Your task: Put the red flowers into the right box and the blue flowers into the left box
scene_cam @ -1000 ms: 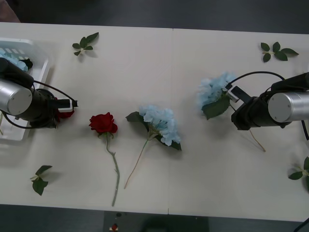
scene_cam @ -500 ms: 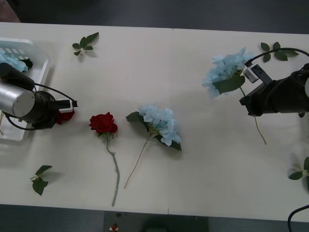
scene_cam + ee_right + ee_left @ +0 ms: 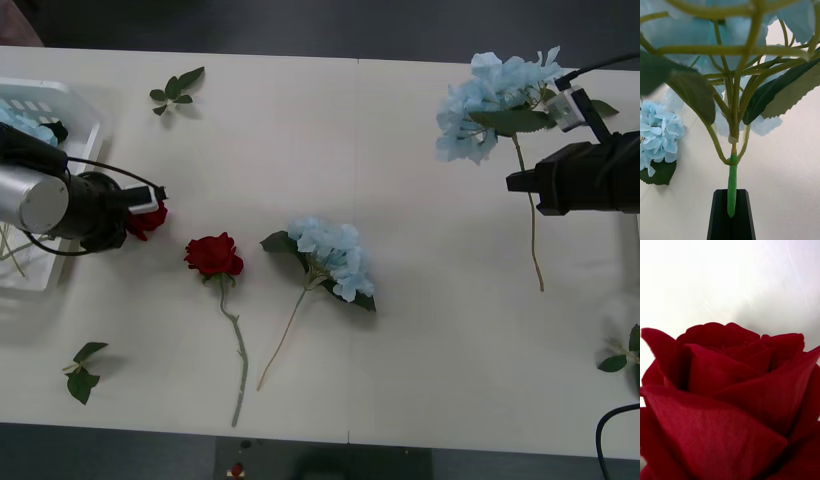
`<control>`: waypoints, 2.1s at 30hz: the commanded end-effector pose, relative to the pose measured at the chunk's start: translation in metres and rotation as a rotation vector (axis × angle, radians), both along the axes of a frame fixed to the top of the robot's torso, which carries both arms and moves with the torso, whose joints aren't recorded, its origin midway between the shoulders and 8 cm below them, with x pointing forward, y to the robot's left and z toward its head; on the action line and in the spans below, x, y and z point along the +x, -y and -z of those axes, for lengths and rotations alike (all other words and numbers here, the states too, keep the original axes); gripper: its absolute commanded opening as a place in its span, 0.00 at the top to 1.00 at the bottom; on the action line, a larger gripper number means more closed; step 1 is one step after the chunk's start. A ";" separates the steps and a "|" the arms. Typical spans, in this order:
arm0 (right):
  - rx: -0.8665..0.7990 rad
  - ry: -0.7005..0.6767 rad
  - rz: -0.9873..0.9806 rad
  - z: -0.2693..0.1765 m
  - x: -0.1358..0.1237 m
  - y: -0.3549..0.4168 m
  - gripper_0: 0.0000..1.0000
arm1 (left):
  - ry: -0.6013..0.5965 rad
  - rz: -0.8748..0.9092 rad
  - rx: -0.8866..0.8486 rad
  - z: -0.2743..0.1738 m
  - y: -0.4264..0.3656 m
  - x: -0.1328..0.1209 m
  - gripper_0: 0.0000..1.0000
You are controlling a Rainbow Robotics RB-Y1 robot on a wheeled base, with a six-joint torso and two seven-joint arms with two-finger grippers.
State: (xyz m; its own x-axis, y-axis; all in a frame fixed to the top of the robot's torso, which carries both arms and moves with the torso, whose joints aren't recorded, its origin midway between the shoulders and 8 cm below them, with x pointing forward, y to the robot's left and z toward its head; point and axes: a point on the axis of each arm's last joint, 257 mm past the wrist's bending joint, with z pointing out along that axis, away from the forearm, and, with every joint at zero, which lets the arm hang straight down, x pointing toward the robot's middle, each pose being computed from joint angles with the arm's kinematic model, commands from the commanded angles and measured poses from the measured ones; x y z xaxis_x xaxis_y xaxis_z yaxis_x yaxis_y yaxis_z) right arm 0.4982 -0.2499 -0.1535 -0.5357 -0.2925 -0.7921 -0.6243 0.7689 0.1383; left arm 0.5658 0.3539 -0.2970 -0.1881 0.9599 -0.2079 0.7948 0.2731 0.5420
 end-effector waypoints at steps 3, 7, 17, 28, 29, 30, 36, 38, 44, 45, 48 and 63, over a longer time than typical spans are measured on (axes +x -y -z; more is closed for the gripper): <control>-0.040 0.036 0.015 -0.017 0.005 0.005 0.91 | 0.095 -0.023 -0.130 -0.088 0.015 0.023 1.00; -0.072 0.026 0.040 -0.012 0.005 0.016 0.25 | 0.053 -0.048 -0.274 -0.116 0.055 0.013 1.00; -0.106 0.026 0.056 -0.009 0.007 0.025 0.02 | -0.033 -0.148 -0.643 -0.177 0.173 -0.017 1.00; 0.107 0.058 -0.094 -0.046 -0.015 -0.024 0.02 | -0.145 -0.225 -1.021 -0.254 0.287 -0.054 1.00; 0.124 0.054 -0.107 -0.049 -0.019 -0.027 0.01 | -0.157 -0.229 -1.044 -0.260 0.295 -0.055 1.00; 0.144 0.048 -0.121 -0.052 -0.022 -0.030 0.01 | -0.177 -0.238 -1.078 -0.267 0.307 -0.058 1.00; 0.246 0.009 -0.197 -0.067 -0.046 -0.044 0.01 | -0.215 -0.277 -1.216 -0.298 0.357 -0.058 1.00; 0.297 -0.019 -0.208 -0.072 -0.053 -0.050 0.01 | -0.218 -0.285 -1.251 -0.306 0.369 -0.055 1.00; 0.414 -0.053 -0.266 -0.090 -0.071 -0.067 0.01 | -0.216 -0.314 -1.352 -0.327 0.410 -0.039 1.00; 0.434 -0.058 -0.277 -0.092 -0.073 -0.071 0.01 | -0.207 -0.327 -1.377 -0.331 0.417 -0.034 1.00; 0.486 -0.066 -0.307 -0.101 -0.079 -0.083 0.01 | -0.174 -0.366 -1.444 -0.343 0.435 -0.023 1.00; 0.567 -0.098 -0.282 -0.099 -0.068 -0.112 0.02 | -0.257 -0.469 -1.607 -0.366 0.474 -0.025 1.00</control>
